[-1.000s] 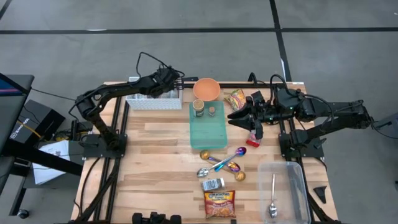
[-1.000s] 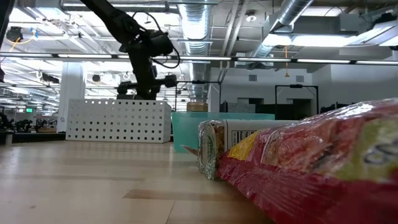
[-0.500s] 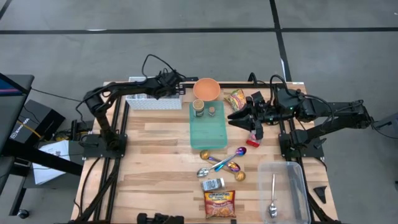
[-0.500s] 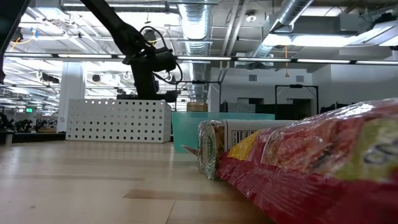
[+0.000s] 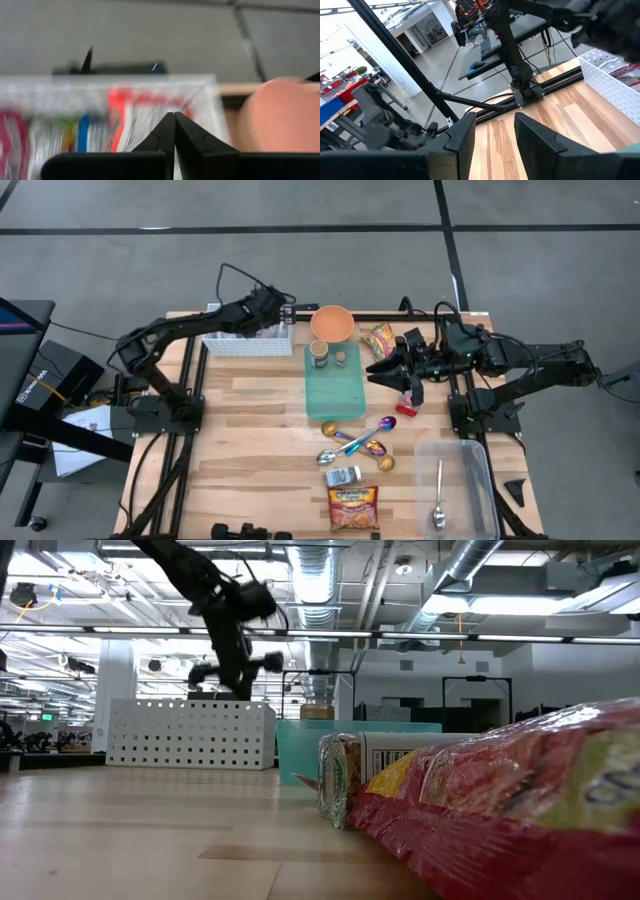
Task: Pick & Place Food Item
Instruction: Put the red seasoning into the blue bin
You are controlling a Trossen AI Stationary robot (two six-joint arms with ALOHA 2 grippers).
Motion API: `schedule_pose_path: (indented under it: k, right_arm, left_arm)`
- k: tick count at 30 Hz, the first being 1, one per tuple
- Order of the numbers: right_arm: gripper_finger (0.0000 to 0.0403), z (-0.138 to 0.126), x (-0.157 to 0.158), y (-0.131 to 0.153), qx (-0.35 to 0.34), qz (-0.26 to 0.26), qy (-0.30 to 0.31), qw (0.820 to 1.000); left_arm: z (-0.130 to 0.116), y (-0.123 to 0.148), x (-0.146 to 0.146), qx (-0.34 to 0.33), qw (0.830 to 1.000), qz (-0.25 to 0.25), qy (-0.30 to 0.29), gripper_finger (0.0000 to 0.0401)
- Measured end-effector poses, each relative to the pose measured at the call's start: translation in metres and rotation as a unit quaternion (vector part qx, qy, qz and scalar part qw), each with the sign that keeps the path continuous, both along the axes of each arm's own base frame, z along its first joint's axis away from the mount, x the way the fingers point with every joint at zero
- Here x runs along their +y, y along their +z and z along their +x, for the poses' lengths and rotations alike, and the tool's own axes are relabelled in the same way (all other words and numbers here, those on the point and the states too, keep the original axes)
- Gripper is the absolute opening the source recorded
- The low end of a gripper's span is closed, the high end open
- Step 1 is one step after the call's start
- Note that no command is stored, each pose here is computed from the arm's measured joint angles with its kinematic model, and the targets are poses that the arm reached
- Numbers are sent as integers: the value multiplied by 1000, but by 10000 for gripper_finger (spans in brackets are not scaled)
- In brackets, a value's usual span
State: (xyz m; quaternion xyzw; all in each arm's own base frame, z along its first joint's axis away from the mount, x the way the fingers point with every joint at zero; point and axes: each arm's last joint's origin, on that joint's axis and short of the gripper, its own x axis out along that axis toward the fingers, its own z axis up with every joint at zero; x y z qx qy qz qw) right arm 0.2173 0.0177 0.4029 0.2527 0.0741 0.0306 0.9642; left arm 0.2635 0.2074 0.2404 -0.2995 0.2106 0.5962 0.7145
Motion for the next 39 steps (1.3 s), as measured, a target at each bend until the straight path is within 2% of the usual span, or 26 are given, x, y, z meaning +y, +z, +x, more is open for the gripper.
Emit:
schedule_pose_path:
  k: [3,6,9,14,17,21,28,32,35,39]
  right_arm:
    - [134,-1,0,-1,6,-8,0,1000]
    - [134,-5,-4,-2,18,-11,-13,1000]
    - [134,-11,-8,-4,38,-13,-23,999]
    - [134,-17,-12,-7,60,-14,-33,998]
    - [134,-24,-14,-10,88,-19,-38,995]
    - [134,-32,-19,-16,128,-20,-51,990]
    - [134,-33,-23,-19,143,-9,-61,988]
    - [134,-35,-24,-23,168,36,-76,982]
    - [133,-42,-28,-34,229,78,-105,965]
    - [131,-50,-34,-51,329,127,-157,922]
  left_arm:
    - [-2,28,-7,5,995,60,-77,0]
    - [-5,58,-19,-11,975,112,-189,0]
    - [-12,84,-37,-44,942,146,-298,0]
    - [-28,117,-72,-103,864,173,-461,0]
    - [-39,131,-92,-133,831,176,-510,0]
    - [-51,145,-114,-155,808,193,-535,0]
    - [-58,157,-140,-186,781,200,-562,0]
    - [-56,157,-148,-184,780,202,-563,6]
    - [-55,157,-151,-180,785,204,-556,18]
    - [-55,157,-150,-186,802,196,-533,44]
